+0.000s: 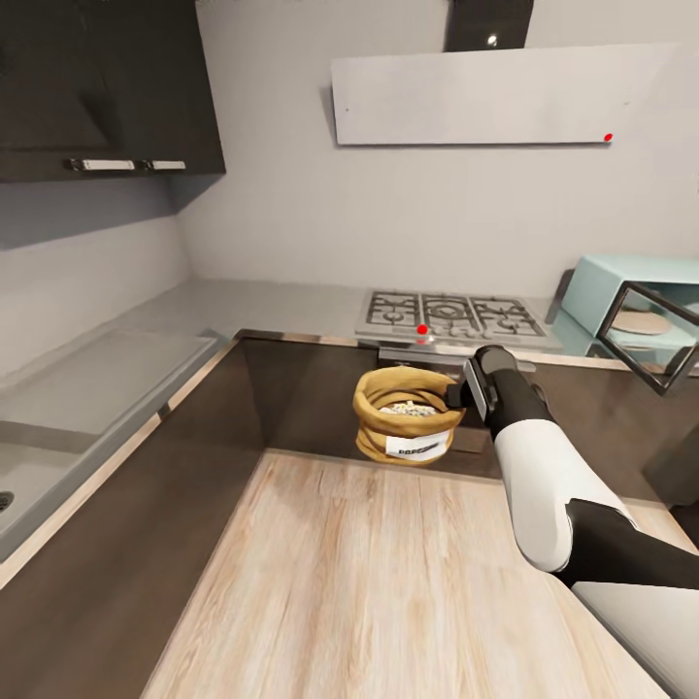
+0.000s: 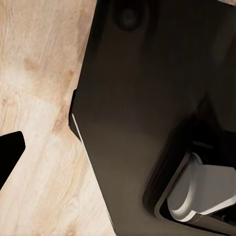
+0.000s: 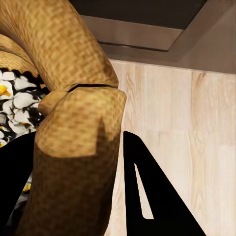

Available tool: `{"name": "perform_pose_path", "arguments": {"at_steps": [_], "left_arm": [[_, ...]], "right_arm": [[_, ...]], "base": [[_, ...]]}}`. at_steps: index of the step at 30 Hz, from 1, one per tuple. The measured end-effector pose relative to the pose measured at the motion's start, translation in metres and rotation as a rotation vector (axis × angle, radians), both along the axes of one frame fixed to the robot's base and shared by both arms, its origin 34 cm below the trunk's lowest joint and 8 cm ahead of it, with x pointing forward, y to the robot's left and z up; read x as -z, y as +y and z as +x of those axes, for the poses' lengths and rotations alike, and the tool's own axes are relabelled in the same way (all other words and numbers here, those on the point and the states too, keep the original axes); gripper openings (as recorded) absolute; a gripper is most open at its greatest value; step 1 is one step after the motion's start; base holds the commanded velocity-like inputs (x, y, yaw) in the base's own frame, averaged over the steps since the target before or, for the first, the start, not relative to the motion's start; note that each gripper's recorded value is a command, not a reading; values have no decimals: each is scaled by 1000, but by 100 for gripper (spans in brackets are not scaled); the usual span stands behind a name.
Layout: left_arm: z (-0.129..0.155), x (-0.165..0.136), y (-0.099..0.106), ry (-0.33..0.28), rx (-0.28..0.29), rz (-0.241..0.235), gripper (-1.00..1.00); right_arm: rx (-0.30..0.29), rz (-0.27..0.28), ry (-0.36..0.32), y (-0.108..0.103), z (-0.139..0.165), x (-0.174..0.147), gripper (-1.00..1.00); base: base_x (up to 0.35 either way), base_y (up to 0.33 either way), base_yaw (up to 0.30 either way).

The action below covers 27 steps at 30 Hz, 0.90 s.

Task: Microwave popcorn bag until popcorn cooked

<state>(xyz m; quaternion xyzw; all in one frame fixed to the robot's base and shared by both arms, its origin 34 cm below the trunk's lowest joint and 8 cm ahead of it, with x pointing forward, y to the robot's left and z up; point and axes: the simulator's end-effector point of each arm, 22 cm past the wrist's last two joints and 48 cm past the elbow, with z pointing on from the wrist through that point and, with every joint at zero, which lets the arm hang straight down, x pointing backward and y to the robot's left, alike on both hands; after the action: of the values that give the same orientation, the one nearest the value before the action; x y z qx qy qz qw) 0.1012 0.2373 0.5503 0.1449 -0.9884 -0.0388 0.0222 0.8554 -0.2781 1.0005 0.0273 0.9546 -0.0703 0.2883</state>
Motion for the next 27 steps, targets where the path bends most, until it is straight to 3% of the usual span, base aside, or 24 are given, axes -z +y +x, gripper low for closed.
{"name": "perform_pose_path", "arguments": {"at_steps": [27], "left_arm": [[16,1,0,-41,0,0,100]], "right_arm": [[2,-4,-41,-2,-4,-30,-100]], "base": [[0,0,-38]]}}
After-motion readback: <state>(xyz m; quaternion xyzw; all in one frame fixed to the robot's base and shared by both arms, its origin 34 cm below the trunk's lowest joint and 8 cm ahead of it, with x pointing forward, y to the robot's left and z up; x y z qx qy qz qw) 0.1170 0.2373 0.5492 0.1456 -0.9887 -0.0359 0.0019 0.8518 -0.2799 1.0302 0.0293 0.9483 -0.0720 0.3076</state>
